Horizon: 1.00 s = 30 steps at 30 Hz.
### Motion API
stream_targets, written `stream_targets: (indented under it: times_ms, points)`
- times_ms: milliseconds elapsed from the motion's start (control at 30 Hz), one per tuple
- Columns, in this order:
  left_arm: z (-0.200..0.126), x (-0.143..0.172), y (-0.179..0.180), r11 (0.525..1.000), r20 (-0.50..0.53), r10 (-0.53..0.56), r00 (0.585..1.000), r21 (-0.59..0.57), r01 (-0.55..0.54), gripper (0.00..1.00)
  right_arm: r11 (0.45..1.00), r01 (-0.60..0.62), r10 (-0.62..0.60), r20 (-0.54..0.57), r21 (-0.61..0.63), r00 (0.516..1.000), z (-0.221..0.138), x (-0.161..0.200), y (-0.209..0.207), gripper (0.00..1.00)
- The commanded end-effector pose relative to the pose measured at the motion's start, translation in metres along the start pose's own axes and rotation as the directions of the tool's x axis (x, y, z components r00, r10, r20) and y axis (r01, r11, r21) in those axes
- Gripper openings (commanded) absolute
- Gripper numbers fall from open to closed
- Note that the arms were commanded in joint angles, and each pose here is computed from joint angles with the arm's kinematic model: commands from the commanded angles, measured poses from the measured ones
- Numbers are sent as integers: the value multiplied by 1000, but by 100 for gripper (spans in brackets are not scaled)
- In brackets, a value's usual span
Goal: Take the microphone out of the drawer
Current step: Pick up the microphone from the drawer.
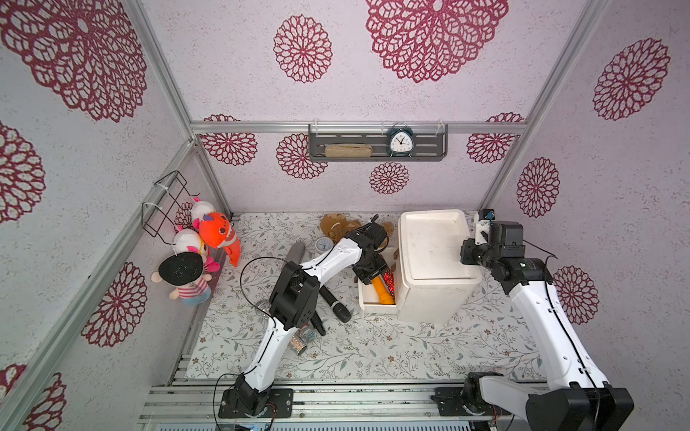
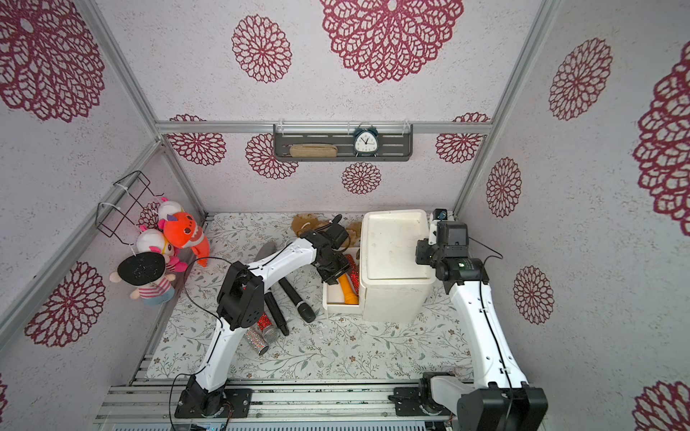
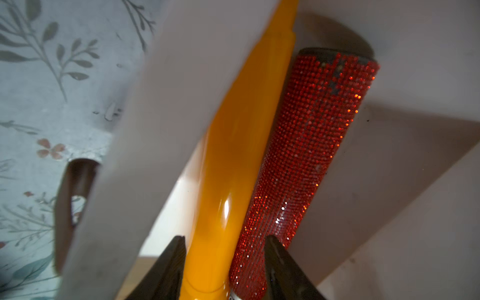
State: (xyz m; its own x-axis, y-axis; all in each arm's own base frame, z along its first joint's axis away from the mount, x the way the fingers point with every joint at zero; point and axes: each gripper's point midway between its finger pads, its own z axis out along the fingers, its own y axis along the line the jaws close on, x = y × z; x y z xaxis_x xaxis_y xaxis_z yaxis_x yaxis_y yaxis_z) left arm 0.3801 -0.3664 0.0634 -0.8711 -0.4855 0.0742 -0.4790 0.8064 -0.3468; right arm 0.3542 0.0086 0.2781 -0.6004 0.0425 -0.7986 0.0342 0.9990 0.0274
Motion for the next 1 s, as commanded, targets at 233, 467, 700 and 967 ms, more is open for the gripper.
stream_targets:
  times_ms: [233, 467, 700, 967]
  points:
    - [29, 7, 15, 993, 4, 57, 998, -103, -57, 50, 999, -4, 10, 125, -51, 992, -19, -27, 7, 0]
    - [51, 9, 22, 987, -17, 77, 997, -137, -78, 51, 998, -3, 12, 130, -67, 991, -20, -27, 9, 0]
    - [54, 10, 14, 990, -26, 92, 995, -104, -94, 30, 998, -1, 10, 134, -69, 991, -21, -28, 10, 0]
    - [18, 4, -11, 989, 36, 146, 989, -21, -145, 7, 998, 2, 7, 129, -66, 992, -20, -28, 10, 0]
